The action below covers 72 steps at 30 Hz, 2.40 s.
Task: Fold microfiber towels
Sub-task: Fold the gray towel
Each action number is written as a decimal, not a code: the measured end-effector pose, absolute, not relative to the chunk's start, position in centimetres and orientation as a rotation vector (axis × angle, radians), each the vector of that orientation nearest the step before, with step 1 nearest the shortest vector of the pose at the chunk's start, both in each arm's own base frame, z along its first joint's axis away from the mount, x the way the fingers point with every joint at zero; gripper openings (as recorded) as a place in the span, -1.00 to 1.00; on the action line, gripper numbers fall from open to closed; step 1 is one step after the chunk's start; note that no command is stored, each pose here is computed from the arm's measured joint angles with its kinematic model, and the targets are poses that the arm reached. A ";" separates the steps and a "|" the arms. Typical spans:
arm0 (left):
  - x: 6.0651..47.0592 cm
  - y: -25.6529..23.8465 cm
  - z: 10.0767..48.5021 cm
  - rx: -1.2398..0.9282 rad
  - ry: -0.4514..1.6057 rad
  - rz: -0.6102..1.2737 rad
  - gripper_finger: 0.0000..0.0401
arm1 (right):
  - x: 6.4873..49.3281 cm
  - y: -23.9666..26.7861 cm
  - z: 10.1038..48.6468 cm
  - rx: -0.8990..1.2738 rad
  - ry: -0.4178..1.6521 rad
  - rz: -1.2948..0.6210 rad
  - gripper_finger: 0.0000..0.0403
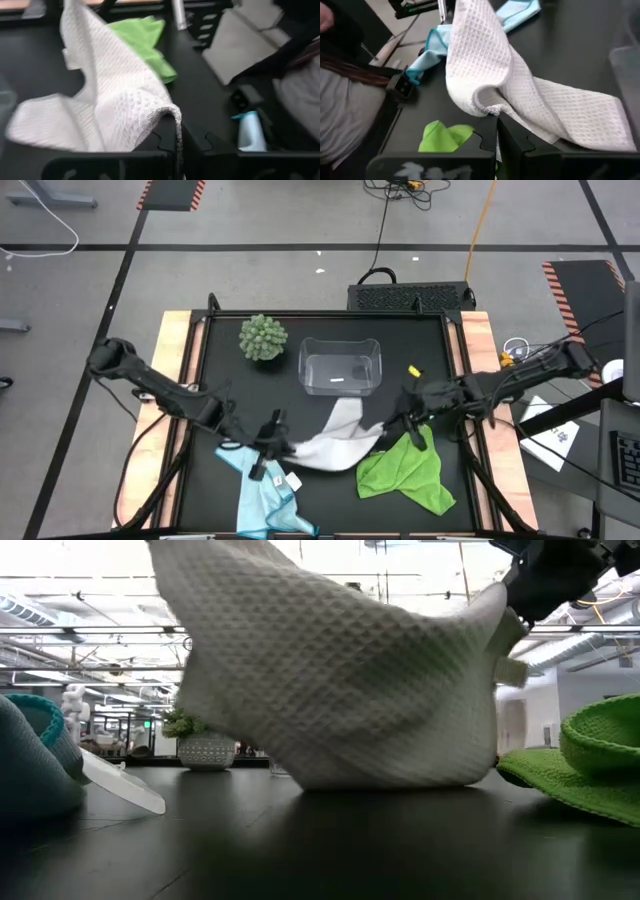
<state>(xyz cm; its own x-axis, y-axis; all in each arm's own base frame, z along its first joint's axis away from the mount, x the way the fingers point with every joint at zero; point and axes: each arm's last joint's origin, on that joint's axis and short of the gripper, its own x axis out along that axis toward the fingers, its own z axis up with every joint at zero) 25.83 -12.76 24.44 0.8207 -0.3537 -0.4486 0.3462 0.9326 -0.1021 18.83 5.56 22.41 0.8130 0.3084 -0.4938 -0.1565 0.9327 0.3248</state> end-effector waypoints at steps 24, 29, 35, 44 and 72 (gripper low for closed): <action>19.8 -13.2 15.4 -0.248 0.476 -0.192 0.03 | 20.3 8.9 20.4 0.315 0.631 0.327 -1.00; 20.1 -12.0 14.8 -0.279 0.481 -0.139 0.03 | 19.9 10.4 20.0 0.332 0.677 0.442 -1.00; 21.0 -11.2 13.5 -0.280 0.522 -0.098 0.03 | 20.1 12.2 19.3 0.322 0.694 0.609 -1.00; 22.1 -10.8 11.9 -0.251 0.539 -0.126 0.03 | 21.0 12.8 18.9 0.259 0.617 0.638 -0.80; 22.7 -10.4 12.3 -0.186 0.489 -0.180 0.03 | 23.8 5.4 14.7 0.002 0.793 0.182 -0.01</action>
